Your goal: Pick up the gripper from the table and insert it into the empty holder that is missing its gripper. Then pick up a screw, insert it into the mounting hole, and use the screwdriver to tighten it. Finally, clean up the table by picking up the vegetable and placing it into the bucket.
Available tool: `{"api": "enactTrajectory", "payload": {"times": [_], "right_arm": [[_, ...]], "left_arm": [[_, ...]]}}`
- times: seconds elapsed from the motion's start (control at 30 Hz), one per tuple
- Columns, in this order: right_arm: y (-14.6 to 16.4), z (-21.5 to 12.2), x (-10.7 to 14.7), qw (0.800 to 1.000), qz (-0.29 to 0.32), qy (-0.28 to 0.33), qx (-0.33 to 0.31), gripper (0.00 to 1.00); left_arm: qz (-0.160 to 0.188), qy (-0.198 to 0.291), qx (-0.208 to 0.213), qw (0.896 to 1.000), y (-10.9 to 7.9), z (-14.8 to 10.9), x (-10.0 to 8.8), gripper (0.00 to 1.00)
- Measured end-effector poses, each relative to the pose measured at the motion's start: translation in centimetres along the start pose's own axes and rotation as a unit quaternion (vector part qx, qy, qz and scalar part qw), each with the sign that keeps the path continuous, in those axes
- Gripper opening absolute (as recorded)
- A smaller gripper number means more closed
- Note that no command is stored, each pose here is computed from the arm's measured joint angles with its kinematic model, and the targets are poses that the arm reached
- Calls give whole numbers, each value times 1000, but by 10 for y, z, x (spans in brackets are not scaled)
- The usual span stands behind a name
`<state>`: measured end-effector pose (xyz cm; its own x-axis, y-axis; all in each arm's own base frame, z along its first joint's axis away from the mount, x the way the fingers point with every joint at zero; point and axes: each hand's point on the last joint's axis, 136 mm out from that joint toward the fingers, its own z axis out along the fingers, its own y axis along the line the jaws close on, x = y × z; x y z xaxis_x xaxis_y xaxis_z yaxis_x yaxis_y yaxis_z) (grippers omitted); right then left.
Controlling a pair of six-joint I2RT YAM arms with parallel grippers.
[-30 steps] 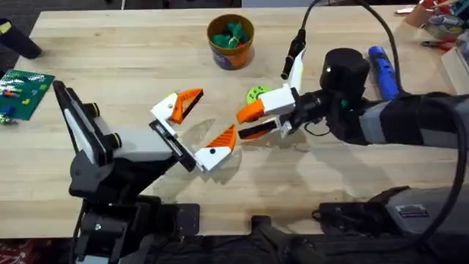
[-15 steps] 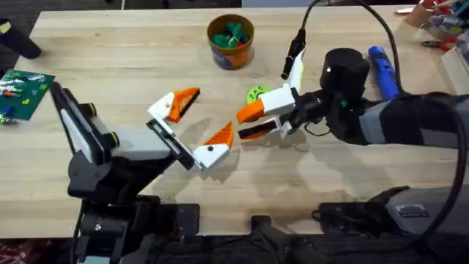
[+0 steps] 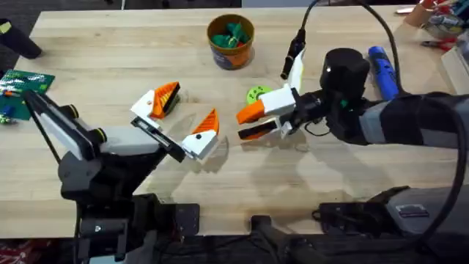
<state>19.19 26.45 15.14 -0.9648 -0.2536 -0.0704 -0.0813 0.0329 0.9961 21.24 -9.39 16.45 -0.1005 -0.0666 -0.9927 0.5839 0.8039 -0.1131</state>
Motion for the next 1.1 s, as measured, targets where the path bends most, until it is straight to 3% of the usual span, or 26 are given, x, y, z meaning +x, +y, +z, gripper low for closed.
{"api": "enactTrajectory", "payload": {"times": [0.93,1.1], "right_arm": [[1,0,3,1000,-3,9,-4,993],[1,0,3,1000,-3,9,-4,993]], "left_arm": [[0,0,2,1000,-1,0,0,986],[-7,12,74,997,-25,-2,5,986]]}}
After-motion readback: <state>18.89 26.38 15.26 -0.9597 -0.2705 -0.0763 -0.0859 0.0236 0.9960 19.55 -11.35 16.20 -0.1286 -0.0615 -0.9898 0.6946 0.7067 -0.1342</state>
